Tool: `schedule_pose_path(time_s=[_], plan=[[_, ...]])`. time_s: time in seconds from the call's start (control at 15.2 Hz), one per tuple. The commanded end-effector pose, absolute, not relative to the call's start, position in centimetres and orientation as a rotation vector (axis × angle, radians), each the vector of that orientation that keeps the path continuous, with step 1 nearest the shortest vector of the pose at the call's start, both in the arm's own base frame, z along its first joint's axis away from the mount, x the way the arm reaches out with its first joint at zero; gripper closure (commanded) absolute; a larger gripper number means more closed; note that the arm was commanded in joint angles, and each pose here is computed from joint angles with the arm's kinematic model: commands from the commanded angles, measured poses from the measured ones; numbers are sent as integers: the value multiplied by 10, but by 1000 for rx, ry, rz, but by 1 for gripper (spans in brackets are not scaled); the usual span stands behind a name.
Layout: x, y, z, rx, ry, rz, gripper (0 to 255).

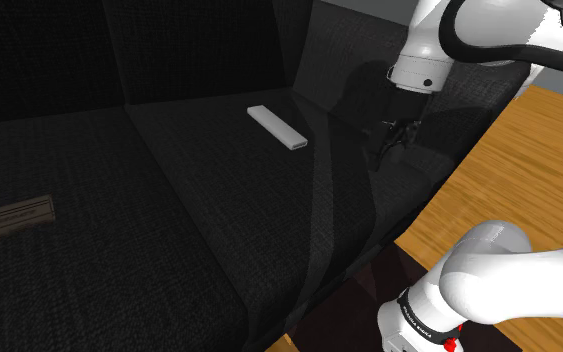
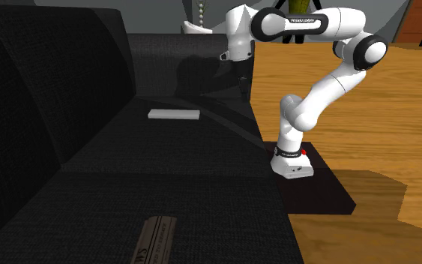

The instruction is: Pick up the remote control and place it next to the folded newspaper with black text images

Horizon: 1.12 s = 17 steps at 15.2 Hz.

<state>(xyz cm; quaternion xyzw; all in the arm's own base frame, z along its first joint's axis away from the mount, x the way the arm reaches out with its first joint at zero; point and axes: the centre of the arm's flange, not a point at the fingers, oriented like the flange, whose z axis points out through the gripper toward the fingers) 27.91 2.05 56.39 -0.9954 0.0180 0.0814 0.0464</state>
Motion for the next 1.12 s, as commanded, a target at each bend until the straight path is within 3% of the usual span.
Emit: schedule_pose_path(time_s=[0.0, 1.06], plan=[[279, 20, 564, -3038, 55, 248, 0], [469, 77, 560, -3126, 38, 81, 0]])
